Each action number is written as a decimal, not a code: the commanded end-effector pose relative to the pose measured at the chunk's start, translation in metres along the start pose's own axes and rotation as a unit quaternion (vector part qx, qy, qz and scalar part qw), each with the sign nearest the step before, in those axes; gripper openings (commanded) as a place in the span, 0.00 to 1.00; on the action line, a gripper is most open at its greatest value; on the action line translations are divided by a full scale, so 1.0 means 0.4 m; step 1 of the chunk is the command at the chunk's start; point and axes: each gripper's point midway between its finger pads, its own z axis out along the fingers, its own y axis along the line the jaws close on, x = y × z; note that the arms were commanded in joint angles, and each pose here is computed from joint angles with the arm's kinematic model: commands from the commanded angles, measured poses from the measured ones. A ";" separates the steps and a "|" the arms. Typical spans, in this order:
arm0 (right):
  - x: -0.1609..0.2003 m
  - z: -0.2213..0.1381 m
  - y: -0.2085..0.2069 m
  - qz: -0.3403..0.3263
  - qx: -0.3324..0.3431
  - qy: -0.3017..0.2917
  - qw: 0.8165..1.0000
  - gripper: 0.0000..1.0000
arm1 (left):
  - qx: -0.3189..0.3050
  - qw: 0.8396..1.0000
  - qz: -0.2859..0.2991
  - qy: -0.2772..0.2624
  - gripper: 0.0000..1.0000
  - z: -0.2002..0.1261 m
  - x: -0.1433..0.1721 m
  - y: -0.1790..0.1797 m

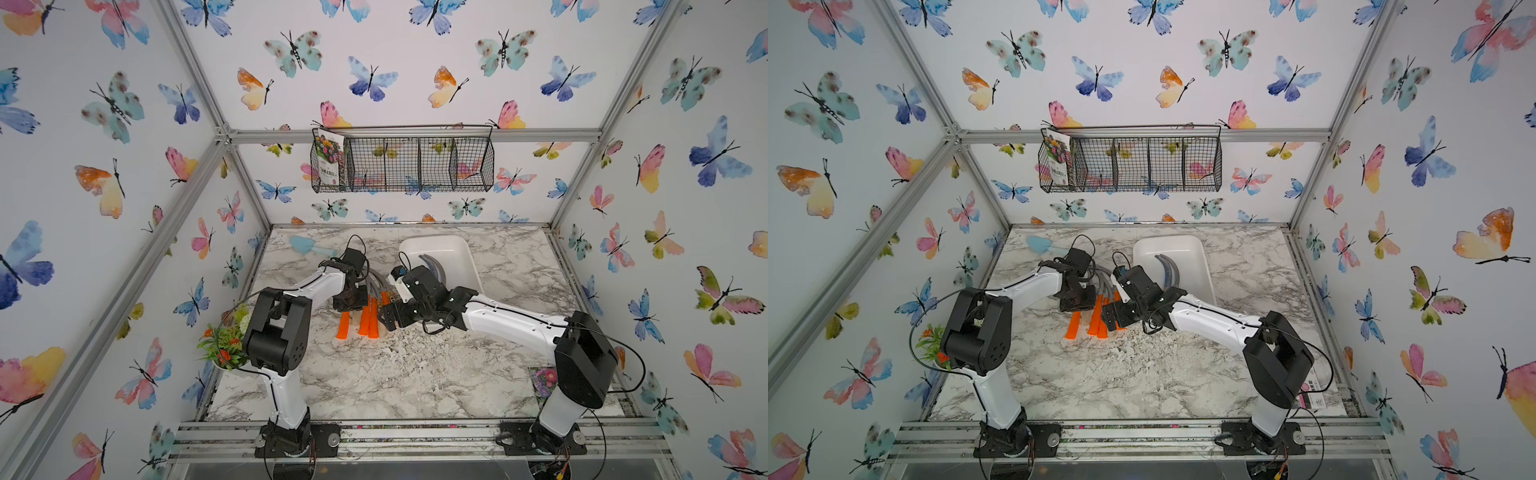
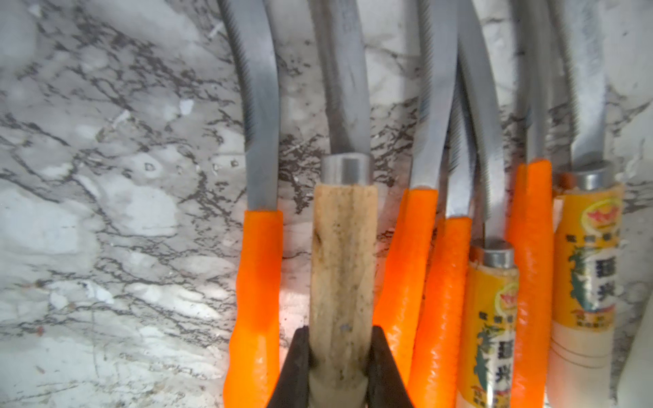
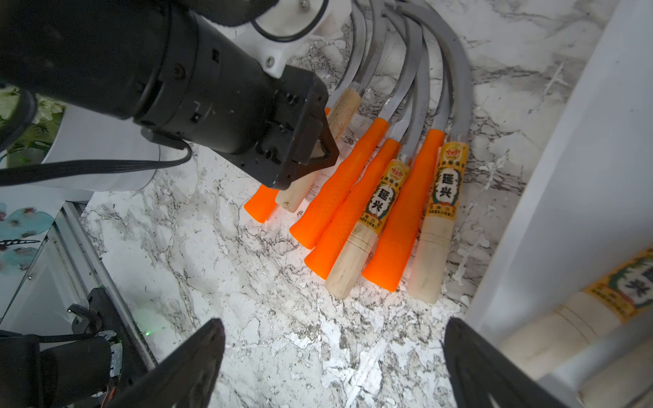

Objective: Put small sickles into storage boxes
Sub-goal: Pick up the sickle at the center of the board, then place the sickle in the storage box.

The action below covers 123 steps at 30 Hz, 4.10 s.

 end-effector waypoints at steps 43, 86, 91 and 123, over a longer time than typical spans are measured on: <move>0.011 -0.210 -0.052 -0.003 0.066 -0.051 0.997 0.98 | 0.037 0.996 0.049 -0.063 0.00 -0.193 -0.009 -0.273; 0.137 -0.382 -0.181 0.062 0.169 -0.056 0.982 0.98 | 0.058 0.987 0.147 -0.036 0.00 -0.052 0.037 -0.572; 0.146 -0.385 -0.186 0.068 0.172 -0.052 0.981 0.98 | 0.057 0.986 0.155 -0.031 0.00 -0.014 0.035 -0.587; 0.138 -0.380 -0.191 0.073 0.176 -0.051 0.980 0.98 | 0.069 0.980 0.181 -0.045 0.57 -0.012 0.006 -0.609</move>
